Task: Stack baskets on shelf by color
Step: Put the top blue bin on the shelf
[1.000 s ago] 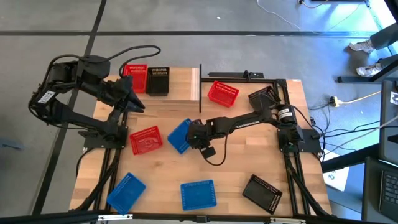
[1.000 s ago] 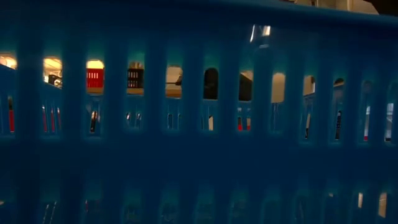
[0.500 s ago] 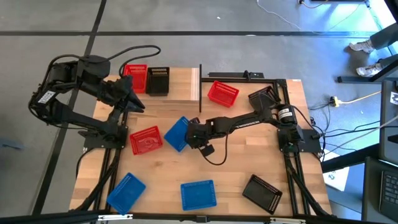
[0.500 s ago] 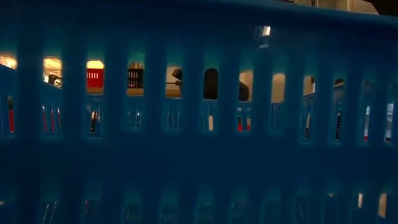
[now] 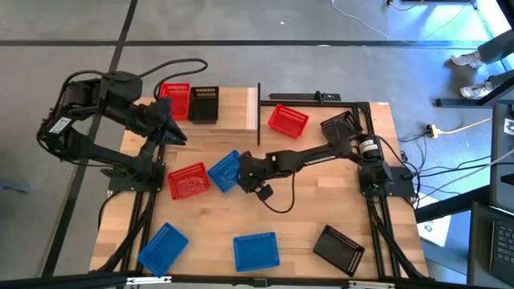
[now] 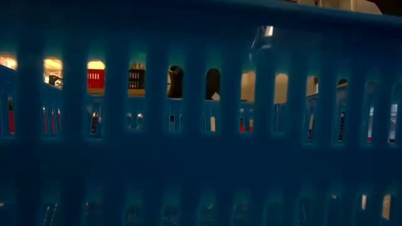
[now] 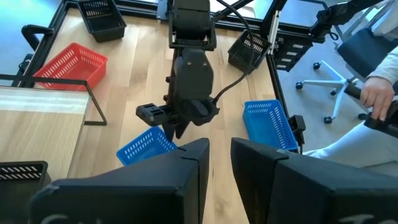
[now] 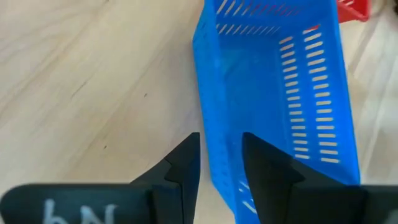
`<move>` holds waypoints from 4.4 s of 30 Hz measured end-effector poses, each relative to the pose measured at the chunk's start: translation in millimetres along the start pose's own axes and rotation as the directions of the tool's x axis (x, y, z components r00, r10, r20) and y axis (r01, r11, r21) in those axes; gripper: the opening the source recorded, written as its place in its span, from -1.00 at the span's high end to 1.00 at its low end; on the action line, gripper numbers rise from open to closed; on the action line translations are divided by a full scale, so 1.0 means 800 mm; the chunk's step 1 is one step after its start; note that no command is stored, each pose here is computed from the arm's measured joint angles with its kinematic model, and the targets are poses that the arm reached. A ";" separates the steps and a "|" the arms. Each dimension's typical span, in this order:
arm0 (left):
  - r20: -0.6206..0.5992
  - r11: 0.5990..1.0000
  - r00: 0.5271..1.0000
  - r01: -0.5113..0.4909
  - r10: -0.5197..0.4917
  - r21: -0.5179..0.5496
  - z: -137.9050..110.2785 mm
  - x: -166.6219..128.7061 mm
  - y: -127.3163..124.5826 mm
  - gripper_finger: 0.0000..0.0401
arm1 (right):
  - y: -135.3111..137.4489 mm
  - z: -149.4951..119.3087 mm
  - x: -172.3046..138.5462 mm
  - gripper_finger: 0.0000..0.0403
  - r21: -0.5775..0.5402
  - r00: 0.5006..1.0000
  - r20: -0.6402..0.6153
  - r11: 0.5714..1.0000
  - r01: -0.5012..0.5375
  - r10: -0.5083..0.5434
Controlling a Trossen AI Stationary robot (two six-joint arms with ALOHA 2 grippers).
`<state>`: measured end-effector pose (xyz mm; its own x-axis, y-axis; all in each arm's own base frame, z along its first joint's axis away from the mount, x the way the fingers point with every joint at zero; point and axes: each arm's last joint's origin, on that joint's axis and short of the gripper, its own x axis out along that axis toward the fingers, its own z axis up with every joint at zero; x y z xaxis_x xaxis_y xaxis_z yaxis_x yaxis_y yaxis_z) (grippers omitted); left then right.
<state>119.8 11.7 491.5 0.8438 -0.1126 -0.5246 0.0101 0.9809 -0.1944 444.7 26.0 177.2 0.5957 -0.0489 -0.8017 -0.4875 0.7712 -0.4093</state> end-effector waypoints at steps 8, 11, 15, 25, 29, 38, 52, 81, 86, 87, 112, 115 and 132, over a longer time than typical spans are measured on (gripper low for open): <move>0.000 1.000 1.000 0.000 0.000 0.000 0.000 0.000 0.000 0.71 | -0.017 -0.022 0.011 0.41 0.048 0.991 0.059 0.991 -0.125 0.122; 0.000 1.000 1.000 0.000 0.000 0.000 0.000 0.000 0.000 0.71 | -0.022 -0.027 0.012 0.41 0.059 0.991 0.055 0.991 -0.122 0.119; 0.000 1.000 1.000 0.000 0.000 0.000 0.000 0.000 0.000 0.71 | -0.024 -0.038 0.024 0.41 0.077 0.986 0.046 0.984 -0.161 0.158; 0.000 1.000 1.000 -0.001 0.001 0.000 0.000 0.000 0.000 0.71 | -0.022 -0.044 0.034 0.56 0.175 0.994 -0.027 0.980 -0.097 0.103; 0.000 1.000 1.000 -0.001 0.001 0.000 0.000 0.000 0.000 0.71 | -0.021 -0.044 0.034 0.90 0.277 0.992 -0.030 0.955 -0.106 0.119; 0.000 0.999 1.000 -0.001 0.001 0.032 0.000 0.000 0.000 0.71 | -0.027 -0.021 0.006 0.99 0.448 0.992 -0.010 0.887 -0.111 0.129; -0.115 0.976 0.969 -0.216 0.218 0.028 -0.016 -0.002 0.009 0.71 | -0.070 0.082 -0.132 1.00 0.740 0.999 -0.038 0.672 0.023 0.008; -0.127 0.853 0.855 -0.466 0.502 0.237 0.000 0.026 0.026 0.71 | -0.205 0.015 -0.217 1.00 0.971 0.924 -0.169 -0.217 0.096 -0.345; -0.148 0.836 0.849 -0.444 0.507 0.322 0.002 0.036 0.028 0.71 | -0.213 0.016 -0.218 1.00 0.957 0.912 -0.140 -0.291 0.024 -0.385; -0.149 0.834 0.848 -0.442 0.508 0.330 0.002 0.036 0.028 0.71 | -0.214 0.017 -0.219 1.00 0.952 0.909 -0.130 -0.307 0.003 -0.397; -0.048 0.823 0.869 -0.446 0.492 0.351 -0.014 -0.013 0.017 0.71 | -0.226 0.015 -0.143 1.00 0.930 0.871 -0.188 -0.367 0.010 -0.453; -0.042 0.828 0.871 -0.448 0.489 0.337 -0.016 -0.017 0.016 0.71 | -0.227 0.010 -0.142 1.00 0.929 0.879 -0.204 -0.369 0.034 -0.431; -0.037 0.831 0.872 -0.452 0.488 0.323 -0.018 -0.021 0.015 0.71 | -0.232 -0.004 -0.120 0.98 0.950 0.925 -0.167 -0.305 0.058 -0.343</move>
<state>97.9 23.1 486.0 0.7208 0.3749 -0.5830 -0.1995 0.9177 0.3435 476.1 -114.2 329.0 0.6115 -0.4153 -0.6735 0.7902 0.3649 0.4924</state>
